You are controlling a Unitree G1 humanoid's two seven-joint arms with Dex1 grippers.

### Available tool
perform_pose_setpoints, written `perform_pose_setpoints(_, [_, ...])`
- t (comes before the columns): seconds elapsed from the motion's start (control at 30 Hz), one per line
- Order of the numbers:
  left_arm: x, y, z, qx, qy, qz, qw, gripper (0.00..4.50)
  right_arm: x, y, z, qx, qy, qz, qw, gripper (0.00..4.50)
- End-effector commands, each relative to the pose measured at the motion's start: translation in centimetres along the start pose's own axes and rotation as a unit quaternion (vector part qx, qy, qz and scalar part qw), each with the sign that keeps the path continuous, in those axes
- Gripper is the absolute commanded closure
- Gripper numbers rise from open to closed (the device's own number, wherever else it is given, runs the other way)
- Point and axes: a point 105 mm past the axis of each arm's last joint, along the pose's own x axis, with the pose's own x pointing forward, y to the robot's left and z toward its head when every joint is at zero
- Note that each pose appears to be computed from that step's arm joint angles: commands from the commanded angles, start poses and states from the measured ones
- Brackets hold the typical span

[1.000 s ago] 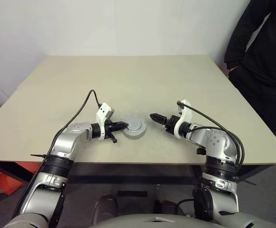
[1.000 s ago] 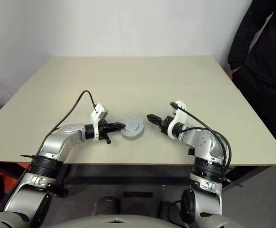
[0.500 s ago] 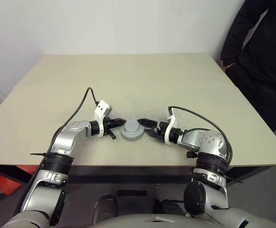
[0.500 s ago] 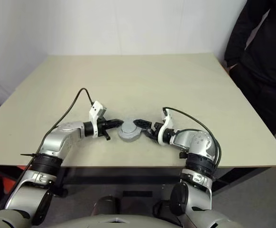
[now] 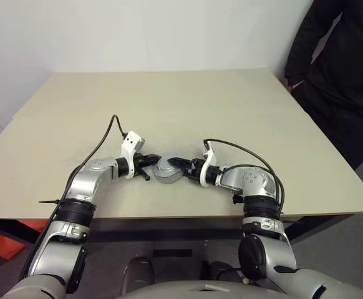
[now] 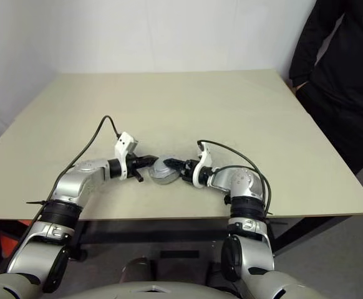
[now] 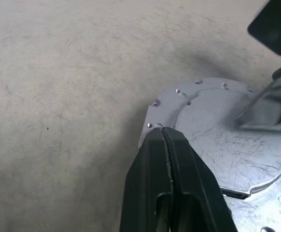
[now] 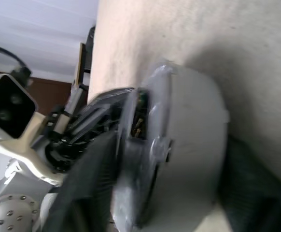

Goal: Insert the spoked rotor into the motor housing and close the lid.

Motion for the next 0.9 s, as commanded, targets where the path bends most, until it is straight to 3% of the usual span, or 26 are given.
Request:
perform_pose_setpoints(0.03, [0.2, 0.1, 0.0, 0.004, 0.005, 0.001, 1.0, 4.5, 0.7, 1.6, -0.4, -0.017, 0.02, 0.022, 0.999, 2.4])
perform_pose_setpoints(0.2, [0.3, 0.5, 0.5, -0.003, -0.008, 0.009, 1.0, 4.5, 0.2, 1.6, 0.2, -0.015, 0.007, 0.021, 1.0, 2.4])
perform_pose_setpoints(0.47, [-1.6, 3.1, 3.0, -0.129, -0.118, 0.062, 0.983, 4.5, -0.6, 5.3, 6.0, 0.043, -0.101, 0.079, 0.991, 2.4])
perform_pose_setpoints(0.57, [-3.1, 4.1, 4.2, -0.243, -0.184, 0.06, 0.95, 4.5, -0.7, 7.7, 8.4, 0.042, -0.135, 0.097, 0.985, 2.4])
perform_pose_setpoints(0.7, [-5.1, 3.9, 5.1, -0.317, -0.251, 0.018, 0.914, 4.5, -0.6, 10.9, 9.6, 0.031, -0.141, 0.132, 0.981, 2.4])
perform_pose_setpoints(0.9, [-6.8, 2.6, 5.9, -0.411, -0.323, -0.06, 0.85, 2.64, -0.3, 15.2, 9.6, 0.003, -0.124, 0.18, 0.976, 2.4])
